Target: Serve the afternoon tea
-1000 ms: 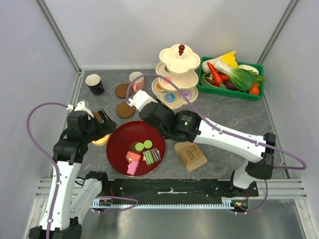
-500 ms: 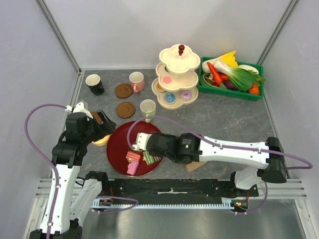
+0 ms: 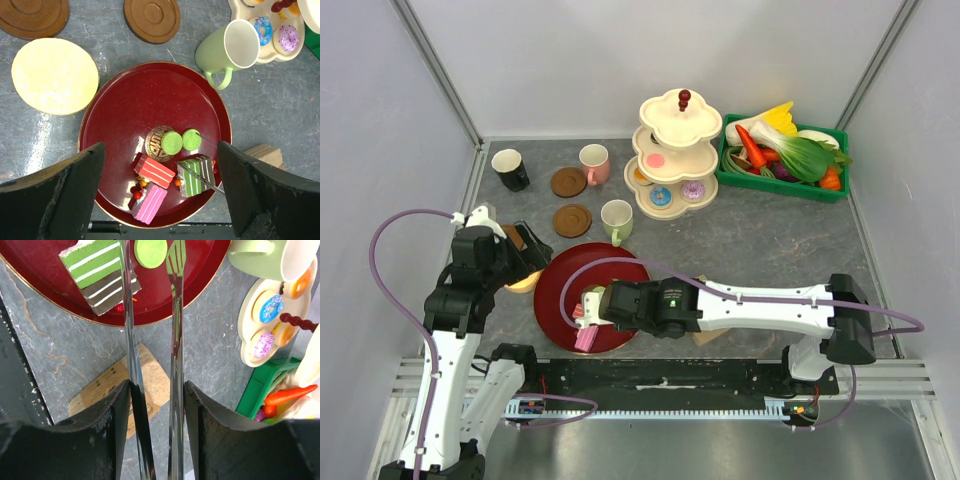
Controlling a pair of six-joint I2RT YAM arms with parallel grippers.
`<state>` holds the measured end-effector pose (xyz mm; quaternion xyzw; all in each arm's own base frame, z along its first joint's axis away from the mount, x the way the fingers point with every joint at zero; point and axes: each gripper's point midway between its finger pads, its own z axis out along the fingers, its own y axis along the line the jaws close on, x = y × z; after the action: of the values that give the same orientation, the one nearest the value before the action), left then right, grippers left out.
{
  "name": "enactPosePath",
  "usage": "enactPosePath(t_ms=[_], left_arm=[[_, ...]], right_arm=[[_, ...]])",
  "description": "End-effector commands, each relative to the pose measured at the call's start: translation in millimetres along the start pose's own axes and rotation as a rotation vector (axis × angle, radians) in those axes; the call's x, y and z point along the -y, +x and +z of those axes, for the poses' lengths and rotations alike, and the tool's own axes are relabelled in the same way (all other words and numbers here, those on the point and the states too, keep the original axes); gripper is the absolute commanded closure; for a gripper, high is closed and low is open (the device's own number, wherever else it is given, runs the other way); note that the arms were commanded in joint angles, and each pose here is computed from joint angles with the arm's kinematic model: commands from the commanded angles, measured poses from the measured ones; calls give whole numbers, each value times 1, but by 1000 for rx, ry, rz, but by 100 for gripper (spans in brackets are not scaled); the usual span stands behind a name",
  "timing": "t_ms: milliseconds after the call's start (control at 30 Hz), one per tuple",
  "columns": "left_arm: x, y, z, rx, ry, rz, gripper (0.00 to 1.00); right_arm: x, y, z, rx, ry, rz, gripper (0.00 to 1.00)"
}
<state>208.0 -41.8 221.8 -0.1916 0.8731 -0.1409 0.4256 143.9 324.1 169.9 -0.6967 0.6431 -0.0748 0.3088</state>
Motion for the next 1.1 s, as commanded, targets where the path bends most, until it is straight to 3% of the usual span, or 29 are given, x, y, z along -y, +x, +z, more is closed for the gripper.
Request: enactPosePath(t_ms=[0,233,800,1067], left_arm=[[3,-6,-5,28,16,23,2],[1,-7,-4,30,7,29,2],[1,-7,-3,31,7,35,2],[1,-7,-4,34,11,36,2]], right_arm=[[15,-14,-4,-9,56,-78,47],[18,-14,5,-87,85,-145,46],[8,-44,13,-22,7,-212,45],[15,-41,22,-42,-10,-168,46]])
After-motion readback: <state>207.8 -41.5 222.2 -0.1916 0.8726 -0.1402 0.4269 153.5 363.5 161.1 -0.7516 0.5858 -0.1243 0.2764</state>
